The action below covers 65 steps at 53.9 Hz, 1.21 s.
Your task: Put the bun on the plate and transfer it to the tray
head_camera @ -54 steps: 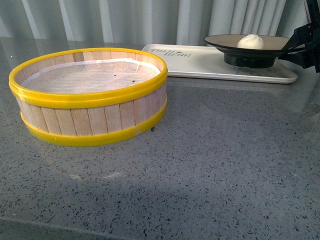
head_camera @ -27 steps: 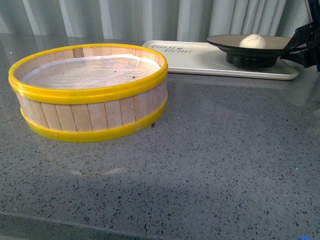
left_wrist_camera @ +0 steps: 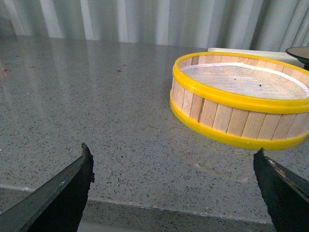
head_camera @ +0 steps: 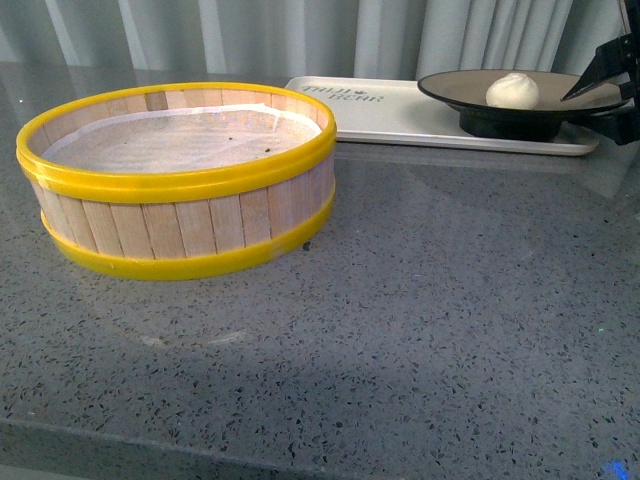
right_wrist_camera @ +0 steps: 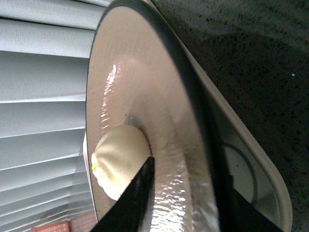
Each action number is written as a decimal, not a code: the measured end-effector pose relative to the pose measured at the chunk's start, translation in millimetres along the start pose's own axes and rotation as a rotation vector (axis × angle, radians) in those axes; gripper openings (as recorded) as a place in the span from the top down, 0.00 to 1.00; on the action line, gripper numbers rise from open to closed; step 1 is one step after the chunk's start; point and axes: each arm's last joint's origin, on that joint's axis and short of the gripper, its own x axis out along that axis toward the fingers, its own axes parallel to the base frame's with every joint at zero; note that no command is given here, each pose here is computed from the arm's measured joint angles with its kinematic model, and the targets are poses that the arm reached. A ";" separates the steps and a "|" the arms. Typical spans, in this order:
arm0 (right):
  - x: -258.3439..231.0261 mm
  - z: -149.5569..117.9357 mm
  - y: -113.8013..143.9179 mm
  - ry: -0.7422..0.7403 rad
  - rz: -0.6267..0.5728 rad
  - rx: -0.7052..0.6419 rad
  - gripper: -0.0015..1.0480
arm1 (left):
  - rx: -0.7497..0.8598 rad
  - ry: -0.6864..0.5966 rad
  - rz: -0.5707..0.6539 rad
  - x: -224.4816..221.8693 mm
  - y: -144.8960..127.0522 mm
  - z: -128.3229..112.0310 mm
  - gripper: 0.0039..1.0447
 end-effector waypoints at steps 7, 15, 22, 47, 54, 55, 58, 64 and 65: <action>-1.5 3.7 -0.7 -0.002 0.003 0.007 0.55 | 0.000 0.000 0.000 0.0 0.0 0.0 0.06; -9.7 8.4 4.6 -0.007 0.018 0.012 0.28 | 0.000 0.000 0.000 0.0 0.0 0.0 0.06; -27.0 9.1 13.7 -0.011 0.041 0.012 0.08 | 0.000 0.000 0.000 0.0 0.0 0.0 0.06; -172.1 -16.8 -27.3 -0.480 -0.124 -0.286 0.08 | 0.000 0.000 0.000 0.0 0.0 0.0 0.06; -205.6 -40.9 -48.4 -0.511 -0.161 -0.375 0.08 | 0.000 0.000 0.000 0.0 0.0 0.0 0.06; -209.6 -44.6 -53.4 -0.514 -0.174 -0.391 0.08 | 0.000 0.000 0.000 0.0 0.0 0.0 0.06; -218.0 -53.1 -65.9 -0.535 -0.213 -0.431 0.08 | 0.000 0.000 0.000 0.0 0.0 0.0 0.06; -237.9 -64.3 -87.7 -0.625 -0.310 -0.529 0.08 | 0.000 0.000 0.000 0.0 0.0 0.0 0.06; -241.1 -65.0 -91.1 -0.626 -0.295 -0.566 0.10 | 0.000 0.000 0.000 0.0 0.0 0.0 0.06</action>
